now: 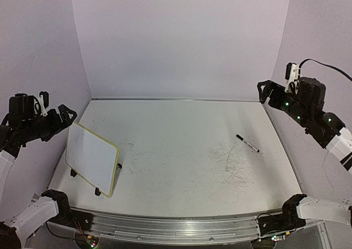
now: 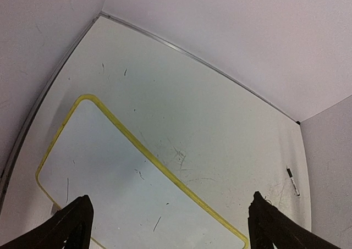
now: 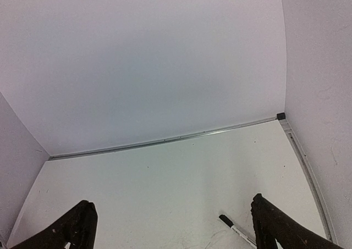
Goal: Write a sentence on the whiteboard
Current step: Move the whiteboard to the center of the board.
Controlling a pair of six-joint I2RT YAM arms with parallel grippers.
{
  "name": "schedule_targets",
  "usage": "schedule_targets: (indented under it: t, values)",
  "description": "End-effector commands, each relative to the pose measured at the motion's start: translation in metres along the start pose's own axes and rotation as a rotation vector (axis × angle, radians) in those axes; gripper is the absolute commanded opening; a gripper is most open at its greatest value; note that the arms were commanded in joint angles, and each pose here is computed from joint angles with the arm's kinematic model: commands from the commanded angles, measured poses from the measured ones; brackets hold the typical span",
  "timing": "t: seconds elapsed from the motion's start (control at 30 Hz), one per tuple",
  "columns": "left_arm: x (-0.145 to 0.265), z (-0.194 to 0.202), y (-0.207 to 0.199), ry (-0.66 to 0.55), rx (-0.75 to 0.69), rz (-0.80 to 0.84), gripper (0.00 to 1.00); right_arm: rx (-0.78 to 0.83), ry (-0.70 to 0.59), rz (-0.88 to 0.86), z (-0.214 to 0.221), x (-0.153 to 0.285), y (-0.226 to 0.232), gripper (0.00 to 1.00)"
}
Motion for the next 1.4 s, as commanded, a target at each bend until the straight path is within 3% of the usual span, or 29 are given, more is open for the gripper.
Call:
schedule_targets:
  t: [0.0, 0.17, 0.27, 0.73, 0.9, 1.17, 1.37]
  values:
    - [-0.014, 0.047, 0.015, 0.187, 0.092, -0.05, 0.99, 0.013, 0.045, -0.065, 0.01, -0.012, 0.01, 0.98]
    - [-0.022, 0.083, 0.027, 0.333, 0.148, -0.099, 0.94, 0.002, 0.084, -0.101, 0.02, -0.02, 0.014, 0.98]
    - [-0.03, 0.114, 0.038, 0.445, 0.209, -0.151, 0.83, -0.006, 0.099, -0.128, 0.024, -0.021, 0.017, 0.98]
    - [-0.045, 0.13, 0.056, 0.544, 0.284, -0.324, 0.45, -0.025, 0.097, -0.151, 0.031, -0.018, 0.015, 0.98]
    - [-0.062, 0.156, 0.051, 0.607, 0.328, -0.354, 0.42, -0.033, 0.104, -0.155, 0.036, -0.024, 0.015, 0.98]
    - [-0.077, 0.187, 0.042, 0.609, 0.286, -0.434, 0.42, -0.026, 0.134, -0.177, 0.041, -0.032, 0.02, 0.98]
    - [-0.085, 0.208, 0.035, 0.63, 0.291, -0.42, 0.34, -0.028, 0.141, -0.175, 0.045, -0.034, 0.018, 0.98]
Point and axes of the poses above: each gripper's point midway between its finger pads, its own x axis back along the fingers, its own y axis along the line the jaws close on, z = x × y, the point moved 4 cm from there along x, back along the fingers, and after that the axes turned 12 degrees about -x, right-handed, at the moved point
